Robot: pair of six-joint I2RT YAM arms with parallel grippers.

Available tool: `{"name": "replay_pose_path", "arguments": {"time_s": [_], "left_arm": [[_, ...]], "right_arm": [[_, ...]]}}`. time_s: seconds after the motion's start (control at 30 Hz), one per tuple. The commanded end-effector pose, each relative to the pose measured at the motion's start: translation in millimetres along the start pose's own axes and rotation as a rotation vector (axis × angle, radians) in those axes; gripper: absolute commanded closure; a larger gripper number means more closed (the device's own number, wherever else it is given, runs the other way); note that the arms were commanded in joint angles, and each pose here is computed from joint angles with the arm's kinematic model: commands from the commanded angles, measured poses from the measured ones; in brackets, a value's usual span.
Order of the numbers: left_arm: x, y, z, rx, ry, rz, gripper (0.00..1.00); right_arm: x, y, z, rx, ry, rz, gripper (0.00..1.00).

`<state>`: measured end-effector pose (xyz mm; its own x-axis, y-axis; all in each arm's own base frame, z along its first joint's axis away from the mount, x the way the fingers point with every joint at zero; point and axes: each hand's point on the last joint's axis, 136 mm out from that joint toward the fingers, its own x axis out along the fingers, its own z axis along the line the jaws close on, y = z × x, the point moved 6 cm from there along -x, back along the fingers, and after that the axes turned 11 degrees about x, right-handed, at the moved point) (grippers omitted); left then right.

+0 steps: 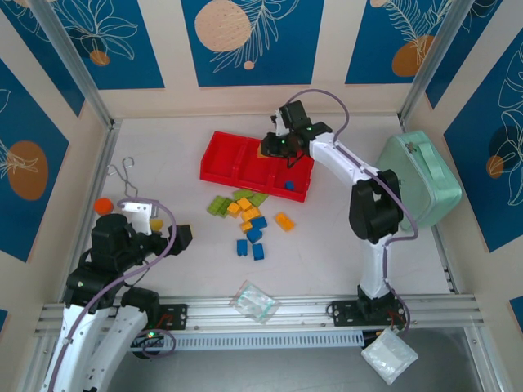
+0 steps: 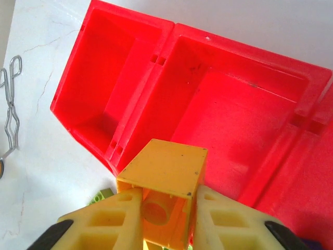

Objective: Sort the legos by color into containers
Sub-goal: Place the lego in the container, then pick up the lego from the center of the table.

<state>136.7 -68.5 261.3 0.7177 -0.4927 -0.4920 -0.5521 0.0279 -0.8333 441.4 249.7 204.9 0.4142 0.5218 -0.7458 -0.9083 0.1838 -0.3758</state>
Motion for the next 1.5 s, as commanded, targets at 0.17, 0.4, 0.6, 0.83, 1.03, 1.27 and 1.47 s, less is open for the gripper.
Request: {"name": "replay_pose_path", "arguments": {"time_s": [0.17, 0.4, 0.6, 0.83, 1.03, 1.27, 1.47], "left_arm": [[0, 1, -1, 0.011, 0.008, -0.011, 0.01], [-2, -1, 0, 0.012, -0.01, -0.018, 0.01], [-2, -1, -1, 0.011, 0.0, -0.016, 0.01], [-2, -2, -8, 0.024, 0.066, -0.013, 0.01], [4, -6, -13, -0.004, 0.121, 0.016, 0.0], [10, -8, -10, 0.012, 0.108, 0.028, 0.01], [14, -2, -4, 0.024, 0.072, 0.034, 0.01]], "right_arm": [[11, 9, 6, 0.012, 0.046, 0.07, 0.54], [-16, 17, 16, -0.02, 0.077, 0.062, 0.29], [-56, 49, 23, -0.119, 0.09, 0.048, 0.19], [-84, 115, -10, -0.237, 0.113, 0.104, 0.06], [-73, 158, -45, -0.293, 0.173, 0.227, 0.0], [-33, 174, -60, -0.364, 0.229, 0.319, 0.13], [-3, 179, -67, -0.423, 0.318, 0.361, 0.23]]}}
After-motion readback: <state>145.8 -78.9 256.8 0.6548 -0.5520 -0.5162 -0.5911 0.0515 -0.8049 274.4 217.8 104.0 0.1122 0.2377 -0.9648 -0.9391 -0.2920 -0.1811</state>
